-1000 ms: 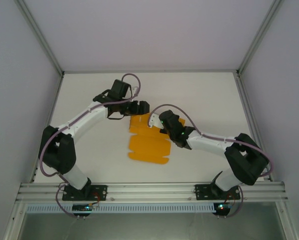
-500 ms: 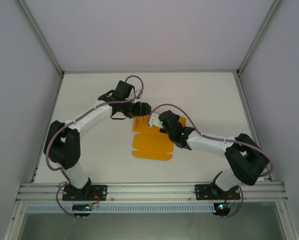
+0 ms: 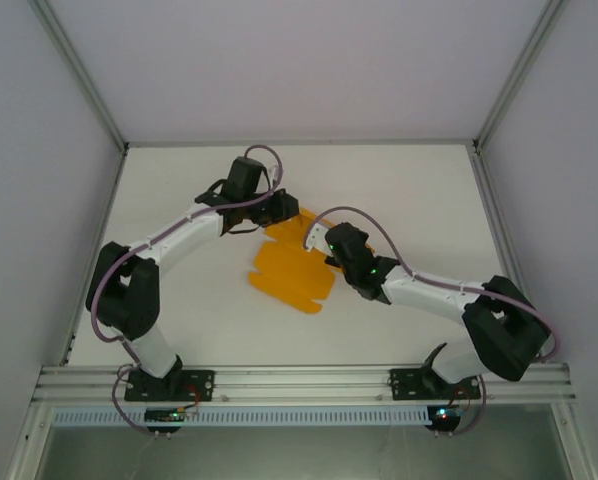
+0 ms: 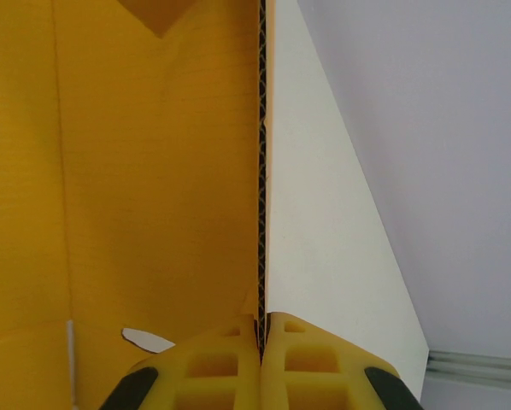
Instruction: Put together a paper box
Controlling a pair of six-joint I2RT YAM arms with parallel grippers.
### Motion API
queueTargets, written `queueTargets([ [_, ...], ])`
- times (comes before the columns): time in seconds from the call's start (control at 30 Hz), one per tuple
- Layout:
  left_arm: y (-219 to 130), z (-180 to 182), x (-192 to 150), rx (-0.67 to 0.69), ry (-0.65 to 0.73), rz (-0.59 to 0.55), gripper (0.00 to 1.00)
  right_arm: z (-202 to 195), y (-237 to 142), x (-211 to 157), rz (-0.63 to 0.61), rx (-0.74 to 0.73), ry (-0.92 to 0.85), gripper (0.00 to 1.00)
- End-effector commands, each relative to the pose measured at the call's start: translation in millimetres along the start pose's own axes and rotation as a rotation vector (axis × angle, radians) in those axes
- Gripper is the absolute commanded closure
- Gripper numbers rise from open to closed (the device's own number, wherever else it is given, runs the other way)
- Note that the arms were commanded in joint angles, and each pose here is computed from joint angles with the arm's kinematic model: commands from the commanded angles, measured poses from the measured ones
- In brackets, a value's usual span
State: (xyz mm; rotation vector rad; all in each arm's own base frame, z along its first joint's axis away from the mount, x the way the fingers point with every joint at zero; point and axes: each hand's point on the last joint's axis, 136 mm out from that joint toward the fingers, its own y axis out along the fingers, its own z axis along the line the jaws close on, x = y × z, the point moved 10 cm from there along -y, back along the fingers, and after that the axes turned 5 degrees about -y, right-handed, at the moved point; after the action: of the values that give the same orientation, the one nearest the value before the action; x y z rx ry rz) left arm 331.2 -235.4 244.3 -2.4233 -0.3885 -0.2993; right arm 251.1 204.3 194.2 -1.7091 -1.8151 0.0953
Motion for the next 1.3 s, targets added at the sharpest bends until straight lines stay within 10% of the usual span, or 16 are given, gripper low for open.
queueTargets([
  [0.0, -2, -18, -8, -0.092, 0.033, 0.032, 0.93, -10, -14, 23, -0.182, 0.004, 0.07, 1.0],
  [0.2, -5, -14, -11, -0.057, 0.036, 0.02, 0.94, -9, -16, 21, -0.179, 0.015, 0.07, 1.0],
  [0.33, -17, -8, -15, 0.033, 0.093, -0.021, 0.4, -7, -17, 18, -0.175, 0.041, 0.078, 1.0],
  [0.4, -22, 0, -19, 0.106, 0.11, -0.041, 0.33, -7, -17, 16, -0.175, 0.053, 0.084, 1.0],
  [1.27, -83, 119, -49, 0.328, -0.038, -0.186, 0.24, -15, -17, -27, -0.185, 0.246, 0.234, 1.0],
])
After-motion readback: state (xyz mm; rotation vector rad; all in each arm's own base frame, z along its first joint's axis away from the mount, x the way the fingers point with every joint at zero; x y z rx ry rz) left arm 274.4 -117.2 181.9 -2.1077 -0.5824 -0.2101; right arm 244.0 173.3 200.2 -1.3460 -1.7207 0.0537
